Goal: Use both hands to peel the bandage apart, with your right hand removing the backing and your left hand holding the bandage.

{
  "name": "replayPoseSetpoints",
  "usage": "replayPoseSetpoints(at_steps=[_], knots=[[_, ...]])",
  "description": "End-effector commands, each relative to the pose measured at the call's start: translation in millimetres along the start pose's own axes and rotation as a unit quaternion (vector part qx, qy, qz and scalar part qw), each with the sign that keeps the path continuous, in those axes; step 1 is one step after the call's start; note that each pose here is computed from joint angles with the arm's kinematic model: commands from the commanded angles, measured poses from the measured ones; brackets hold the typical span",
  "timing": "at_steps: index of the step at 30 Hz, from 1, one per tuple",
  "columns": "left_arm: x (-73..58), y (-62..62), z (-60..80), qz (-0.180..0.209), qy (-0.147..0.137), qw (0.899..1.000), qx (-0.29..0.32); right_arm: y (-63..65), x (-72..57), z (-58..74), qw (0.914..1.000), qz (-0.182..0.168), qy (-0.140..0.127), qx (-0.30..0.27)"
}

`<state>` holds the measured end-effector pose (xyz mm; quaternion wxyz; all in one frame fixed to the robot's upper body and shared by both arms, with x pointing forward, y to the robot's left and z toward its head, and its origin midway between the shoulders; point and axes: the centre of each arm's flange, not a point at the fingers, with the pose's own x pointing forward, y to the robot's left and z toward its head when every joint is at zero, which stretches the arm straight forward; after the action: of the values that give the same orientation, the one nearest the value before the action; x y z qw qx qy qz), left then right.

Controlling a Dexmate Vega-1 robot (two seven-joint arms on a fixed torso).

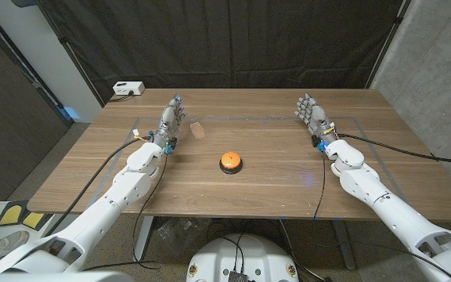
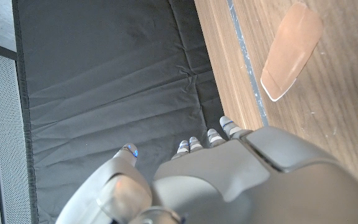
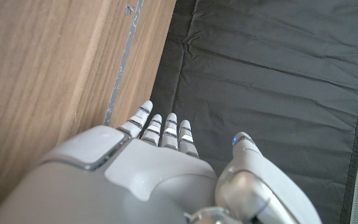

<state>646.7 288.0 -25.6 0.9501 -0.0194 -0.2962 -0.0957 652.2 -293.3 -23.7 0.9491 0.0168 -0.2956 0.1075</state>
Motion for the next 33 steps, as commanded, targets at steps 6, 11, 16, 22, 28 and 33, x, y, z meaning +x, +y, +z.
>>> replayPoseSetpoints(at_steps=[6, 11, 16, 22, 28, 33], knots=[[-4.9, -1.2, 10.8, 0.035, -0.031, 0.996, 0.074, -0.1, -3.8, 0.9, 1.0, 0.0, 0.001, -0.001], [-6.6, -1.2, 15.2, 0.047, -0.039, 0.992, 0.114, 0.1, -4.3, 0.2, 1.0, 0.001, 0.0, -0.001], [-9.2, -1.1, 22.4, 0.067, -0.044, 0.981, 0.179, 0.3, -5.7, -0.3, 1.0, 0.001, -0.001, -0.001], [-10.7, -1.2, 31.9, 0.075, -0.05, 0.968, 0.234, 0.2, -7.7, -0.9, 1.0, 0.001, -0.001, 0.0], [-13.7, -4.4, 41.7, 0.085, -0.055, 0.95, 0.296, 0.3, -9.7, -1.3, 1.0, 0.002, -0.003, 0.0], [-15.5, -6.7, 47.7, 0.088, -0.058, 0.938, 0.331, 0.9, -10.6, -2.0, 1.0, 0.003, -0.002, 0.001]])
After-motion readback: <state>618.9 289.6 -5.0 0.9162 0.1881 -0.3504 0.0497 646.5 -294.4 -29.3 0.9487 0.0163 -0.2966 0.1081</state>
